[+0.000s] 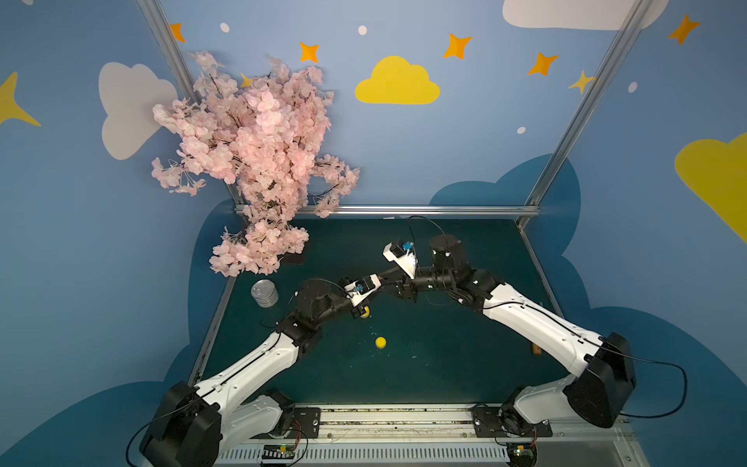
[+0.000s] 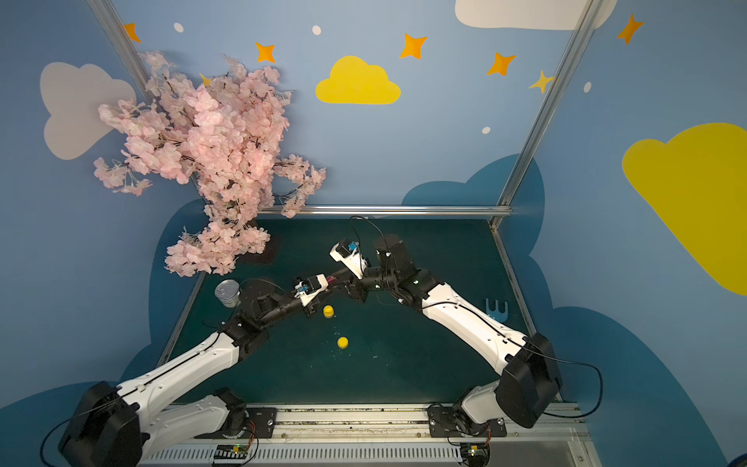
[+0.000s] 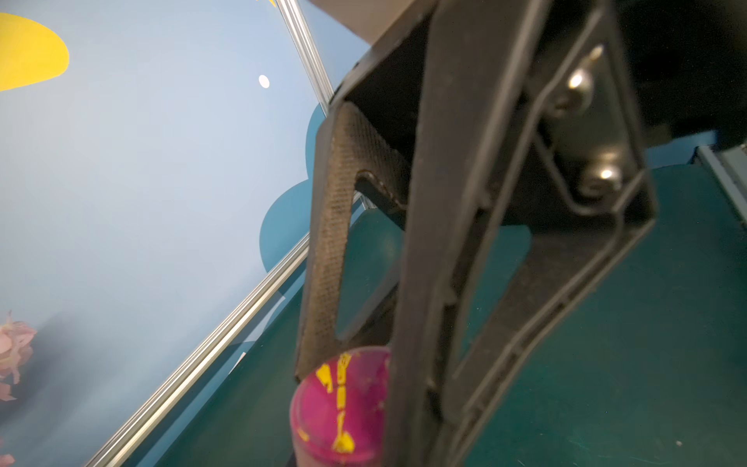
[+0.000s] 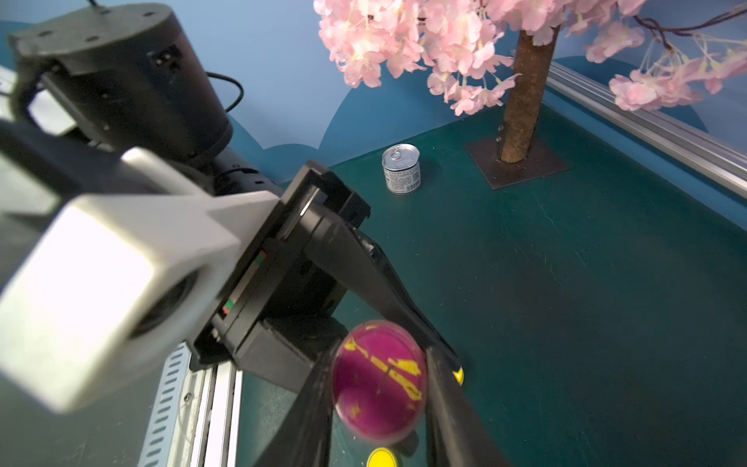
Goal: Close the paint jar lid
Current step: Screw the lid onto the paint jar.
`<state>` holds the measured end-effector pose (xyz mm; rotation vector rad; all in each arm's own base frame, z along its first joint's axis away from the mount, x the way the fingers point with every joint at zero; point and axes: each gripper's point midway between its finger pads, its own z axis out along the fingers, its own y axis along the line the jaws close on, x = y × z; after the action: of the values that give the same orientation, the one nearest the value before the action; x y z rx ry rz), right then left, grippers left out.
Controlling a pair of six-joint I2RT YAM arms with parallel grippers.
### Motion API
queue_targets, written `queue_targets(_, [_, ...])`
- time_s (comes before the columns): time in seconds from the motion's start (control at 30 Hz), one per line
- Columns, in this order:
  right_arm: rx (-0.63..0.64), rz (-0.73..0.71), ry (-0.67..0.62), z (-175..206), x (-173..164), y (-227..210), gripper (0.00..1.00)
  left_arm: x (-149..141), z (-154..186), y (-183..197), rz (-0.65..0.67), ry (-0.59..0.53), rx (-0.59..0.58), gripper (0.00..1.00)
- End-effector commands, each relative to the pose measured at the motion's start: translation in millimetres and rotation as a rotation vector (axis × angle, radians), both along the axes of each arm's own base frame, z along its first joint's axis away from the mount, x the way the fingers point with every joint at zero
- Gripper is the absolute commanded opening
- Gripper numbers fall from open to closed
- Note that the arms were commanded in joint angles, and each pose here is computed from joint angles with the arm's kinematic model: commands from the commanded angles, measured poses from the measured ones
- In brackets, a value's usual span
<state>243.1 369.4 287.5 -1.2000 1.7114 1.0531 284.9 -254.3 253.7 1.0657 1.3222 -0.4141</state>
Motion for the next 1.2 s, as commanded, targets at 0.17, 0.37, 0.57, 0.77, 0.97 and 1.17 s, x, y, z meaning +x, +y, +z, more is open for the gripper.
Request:
queue_targets(0.17, [-0.003,-0.249,0.179,-8.8,36.8,4.0,0.00,8.1,36.1,-9.6,0.005,-0.182,-0.055,0.30])
queue_targets(0.37, [-0.021,-0.322,0.206,-15.2,45.1,2.5,0.00,13.2,36.4,-11.1,0.019,-0.191,-0.056,0.32])
queue_targets(0.57, [-0.036,-0.339,0.204,-17.7,45.7,0.3,0.00,16.8,38.5,-10.1,0.037,-0.195,-0.068,0.41])
queue_targets(0.77, [-0.066,-0.360,0.176,-19.6,48.9,-4.7,0.00,16.6,34.1,-8.2,0.046,-0.179,-0.070,0.53])
queue_targets(0.97, [-0.075,-0.384,0.154,-18.1,53.4,-11.3,0.00,17.3,27.6,-5.6,0.061,-0.159,-0.061,0.58])
queue_targets(1.17, [-0.133,-0.415,0.117,-18.0,60.2,-19.5,0.00,14.2,9.9,7.1,0.115,-0.110,-0.077,0.62])
